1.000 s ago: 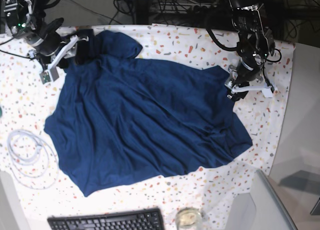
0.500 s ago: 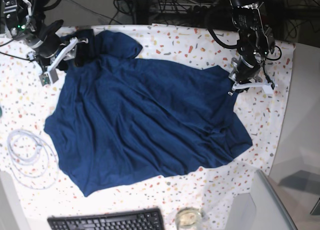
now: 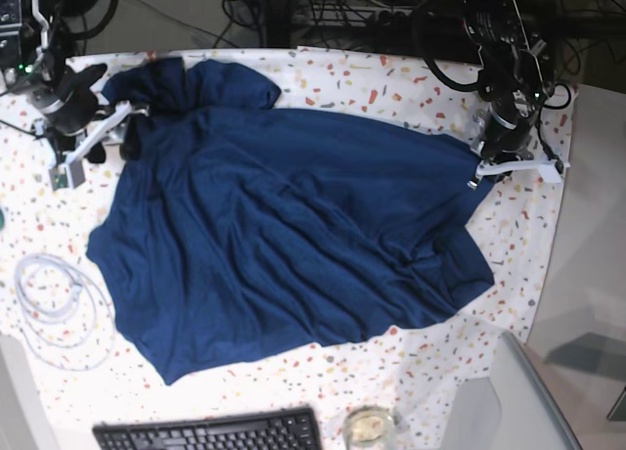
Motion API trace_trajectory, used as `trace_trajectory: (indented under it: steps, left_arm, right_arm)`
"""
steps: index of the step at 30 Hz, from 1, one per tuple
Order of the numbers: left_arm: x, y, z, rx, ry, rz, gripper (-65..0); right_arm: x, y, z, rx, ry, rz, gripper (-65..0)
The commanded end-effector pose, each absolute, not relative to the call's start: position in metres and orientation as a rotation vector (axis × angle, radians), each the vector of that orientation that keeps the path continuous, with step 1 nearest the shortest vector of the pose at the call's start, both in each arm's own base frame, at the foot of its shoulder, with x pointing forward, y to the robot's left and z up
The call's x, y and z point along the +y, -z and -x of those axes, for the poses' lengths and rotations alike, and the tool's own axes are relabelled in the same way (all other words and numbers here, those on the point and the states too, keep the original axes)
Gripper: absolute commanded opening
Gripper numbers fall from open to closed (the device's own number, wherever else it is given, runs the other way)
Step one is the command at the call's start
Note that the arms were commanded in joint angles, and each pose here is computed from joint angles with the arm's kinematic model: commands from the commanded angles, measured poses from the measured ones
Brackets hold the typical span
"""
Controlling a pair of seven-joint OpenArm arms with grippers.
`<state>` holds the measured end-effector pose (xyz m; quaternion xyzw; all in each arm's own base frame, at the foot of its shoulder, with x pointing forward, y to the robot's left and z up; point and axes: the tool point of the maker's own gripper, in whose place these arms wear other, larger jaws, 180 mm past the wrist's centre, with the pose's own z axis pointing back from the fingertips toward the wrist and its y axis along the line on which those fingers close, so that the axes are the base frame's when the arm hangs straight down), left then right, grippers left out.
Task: Layout the t-shirt on the table in an organized manner, then fold the t-shirt properly
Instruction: 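Pull the held corners apart, stretching the edge between grippers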
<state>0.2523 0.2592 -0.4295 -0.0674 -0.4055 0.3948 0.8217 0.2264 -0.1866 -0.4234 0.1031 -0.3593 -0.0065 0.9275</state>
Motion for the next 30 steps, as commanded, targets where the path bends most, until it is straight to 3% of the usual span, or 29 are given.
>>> trace_trajectory:
  steps: [1, 3, 5, 13, 30]
  left_arm:
    - [0.262, 0.417, -0.258, -0.908, -0.825, 0.143, -65.0]
    - [0.263, 0.413, -0.254, -0.915, -0.817, 0.136, -65.0]
    - [0.264, 0.410, -0.250, -0.921, -0.812, 0.129, -65.0]
    - [0.277, 0.372, -0.245, -1.012, -0.760, 0.087, -65.0]
    - [0.350, 0.332, -0.222, -1.129, -0.860, -0.077, -65.0]
  right_arm:
    - [-0.192, 0.418, -0.236, -0.772, 0.041, -0.216, -23.0]
    - [-0.199, 0.426, -0.243, -0.768, 0.083, -0.214, -16.4]
    - [-0.203, 0.437, -0.244, -0.743, 0.106, -0.213, -14.3]
    - [-0.208, 0.471, -0.252, -0.667, 0.135, -0.248, -14.3]
    - [-0.206, 0.466, -0.264, -0.688, 0.119, -0.259, -14.3]
